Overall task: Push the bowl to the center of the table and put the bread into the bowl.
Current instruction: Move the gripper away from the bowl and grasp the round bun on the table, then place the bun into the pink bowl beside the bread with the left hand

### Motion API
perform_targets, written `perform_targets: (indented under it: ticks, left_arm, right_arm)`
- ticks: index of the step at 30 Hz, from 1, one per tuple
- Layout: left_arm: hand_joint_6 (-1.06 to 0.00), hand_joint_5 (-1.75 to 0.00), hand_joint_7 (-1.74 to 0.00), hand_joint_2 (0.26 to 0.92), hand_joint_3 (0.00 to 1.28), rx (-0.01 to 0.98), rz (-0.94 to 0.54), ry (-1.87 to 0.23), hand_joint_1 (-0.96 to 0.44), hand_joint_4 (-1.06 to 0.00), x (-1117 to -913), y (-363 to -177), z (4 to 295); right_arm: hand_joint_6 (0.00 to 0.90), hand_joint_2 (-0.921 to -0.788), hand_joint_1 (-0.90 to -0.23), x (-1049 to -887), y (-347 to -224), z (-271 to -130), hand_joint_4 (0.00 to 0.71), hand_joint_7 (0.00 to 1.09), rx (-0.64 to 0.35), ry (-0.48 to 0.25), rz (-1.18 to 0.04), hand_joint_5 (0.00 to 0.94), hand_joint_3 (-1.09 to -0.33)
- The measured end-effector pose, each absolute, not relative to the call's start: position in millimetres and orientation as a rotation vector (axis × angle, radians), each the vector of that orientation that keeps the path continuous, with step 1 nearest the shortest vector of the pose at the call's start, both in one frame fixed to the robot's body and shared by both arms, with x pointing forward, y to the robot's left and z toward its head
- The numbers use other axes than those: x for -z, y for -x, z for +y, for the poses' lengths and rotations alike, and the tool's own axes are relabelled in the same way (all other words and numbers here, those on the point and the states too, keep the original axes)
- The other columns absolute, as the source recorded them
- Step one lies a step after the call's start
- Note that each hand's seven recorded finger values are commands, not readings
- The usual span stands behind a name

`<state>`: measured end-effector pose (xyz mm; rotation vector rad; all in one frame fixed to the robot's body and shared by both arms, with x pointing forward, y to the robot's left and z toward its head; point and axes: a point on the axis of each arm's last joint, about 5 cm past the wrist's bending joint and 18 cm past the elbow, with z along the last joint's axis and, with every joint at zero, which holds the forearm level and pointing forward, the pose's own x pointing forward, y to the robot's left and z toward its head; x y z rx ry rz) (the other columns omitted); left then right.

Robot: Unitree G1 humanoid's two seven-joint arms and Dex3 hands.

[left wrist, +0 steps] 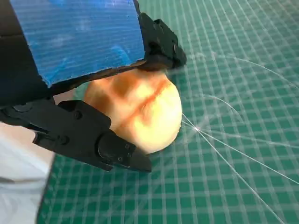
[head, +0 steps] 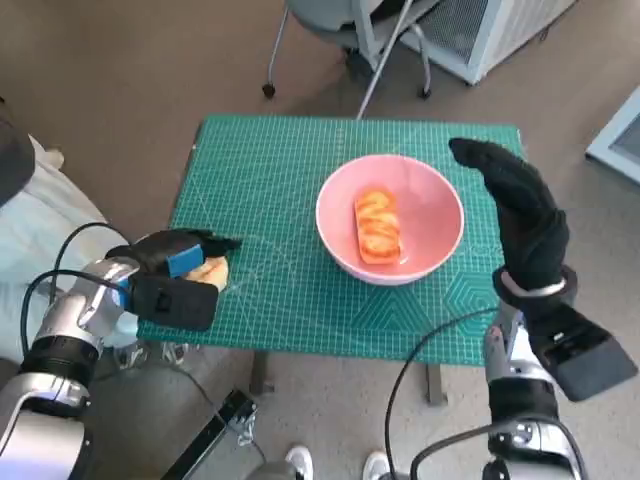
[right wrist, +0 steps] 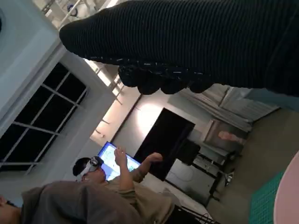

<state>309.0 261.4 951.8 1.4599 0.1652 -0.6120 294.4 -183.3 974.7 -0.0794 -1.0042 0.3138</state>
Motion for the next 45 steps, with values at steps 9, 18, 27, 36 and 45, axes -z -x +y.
perform_targets:
  ticks: [9, 18, 27, 36, 45]
  left_arm:
    - [-0.65, -1.29, -1.1, 0.92, 0.1, 0.584, -0.027, -1.384, 0.0, -0.61, -975.2, -311.1, 260.0]
    - [-0.71, -1.28, -1.03, 0.919, 0.06, 0.443, -0.455, -1.28, 0.0, -0.64, -1034.7, -317.7, 247.2]
    - [-0.72, -1.16, -1.1, 0.914, 0.04, 0.357, -0.75, -1.218, 0.0, -0.67, -1085.0, -330.5, 207.0]
    - [-0.72, -1.1, -1.12, 0.916, 0.03, 0.502, -0.881, -1.164, 0.0, -0.69, -1094.0, -342.1, 141.3]
    - [-0.06, -0.14, -0.41, 0.811, 0.08, 0.75, -0.519, -1.179, -0.05, -0.08, -1062.2, -355.2, 104.8]
  right_arm:
    - [-0.001, -0.921, -0.595, -974.3, -293.5, -186.5, 0.313, 0.81, -0.307, 0.085, -1.0, 0.002, -0.713]
    - [-0.001, -0.921, -0.598, -975.4, -293.9, -186.0, 0.313, 0.81, -0.315, 0.086, -0.999, 0.001, -0.712]
    - [-0.001, -0.921, -0.595, -975.7, -294.2, -185.3, 0.312, 0.81, -0.321, 0.087, -0.999, 0.001, -0.713]
    - [-0.001, -0.921, -0.591, -976.1, -294.5, -184.5, 0.313, 0.81, -0.324, 0.086, -1.0, 0.001, -0.714]
    - [-0.001, -0.921, -0.594, -976.3, -293.7, -186.4, 0.313, 0.81, -0.319, 0.091, -1.004, 0.001, -0.712]
